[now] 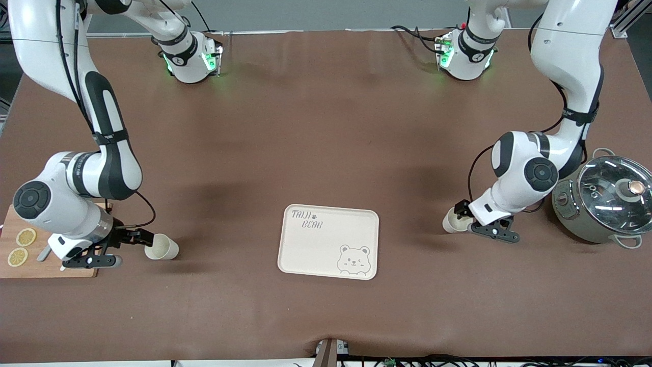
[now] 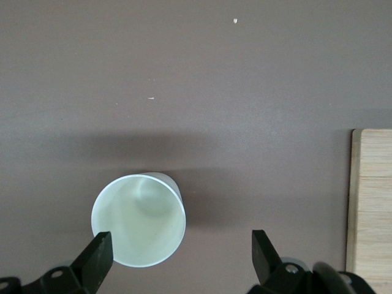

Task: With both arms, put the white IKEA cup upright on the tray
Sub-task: 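Lower the left gripper around the cup while the right gripper reaches the other cup, then close both grippers around their white paper cups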

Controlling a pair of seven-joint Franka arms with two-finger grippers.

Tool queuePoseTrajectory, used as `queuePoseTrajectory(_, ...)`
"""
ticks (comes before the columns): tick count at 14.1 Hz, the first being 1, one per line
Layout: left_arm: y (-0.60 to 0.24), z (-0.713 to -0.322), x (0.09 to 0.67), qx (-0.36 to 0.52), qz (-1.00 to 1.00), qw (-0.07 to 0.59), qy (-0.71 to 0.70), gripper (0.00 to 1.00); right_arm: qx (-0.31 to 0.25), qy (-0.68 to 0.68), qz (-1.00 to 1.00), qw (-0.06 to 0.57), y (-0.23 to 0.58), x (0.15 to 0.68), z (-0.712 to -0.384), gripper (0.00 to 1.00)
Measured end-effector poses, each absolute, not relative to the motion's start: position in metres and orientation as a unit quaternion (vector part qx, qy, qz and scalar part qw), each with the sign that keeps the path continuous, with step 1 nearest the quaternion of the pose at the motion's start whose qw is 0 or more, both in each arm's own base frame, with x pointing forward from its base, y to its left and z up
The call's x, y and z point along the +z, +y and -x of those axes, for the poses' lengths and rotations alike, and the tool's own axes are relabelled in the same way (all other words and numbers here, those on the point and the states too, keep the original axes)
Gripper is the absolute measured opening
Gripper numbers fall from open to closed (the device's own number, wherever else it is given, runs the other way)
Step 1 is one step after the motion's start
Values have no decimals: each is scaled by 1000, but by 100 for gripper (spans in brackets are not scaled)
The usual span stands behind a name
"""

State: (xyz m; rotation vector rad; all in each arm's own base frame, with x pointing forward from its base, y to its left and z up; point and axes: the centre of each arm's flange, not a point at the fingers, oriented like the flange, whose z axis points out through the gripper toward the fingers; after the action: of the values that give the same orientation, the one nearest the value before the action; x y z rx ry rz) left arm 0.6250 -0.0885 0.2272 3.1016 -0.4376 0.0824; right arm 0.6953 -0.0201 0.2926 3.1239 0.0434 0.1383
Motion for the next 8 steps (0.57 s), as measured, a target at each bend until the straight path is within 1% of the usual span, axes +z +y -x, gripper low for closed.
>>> queuePoseTrajectory(8, -93, -630, 205, 18, -993, 6, -114, 100, 55, 12, -998, 13, -24, 265, -700, 100)
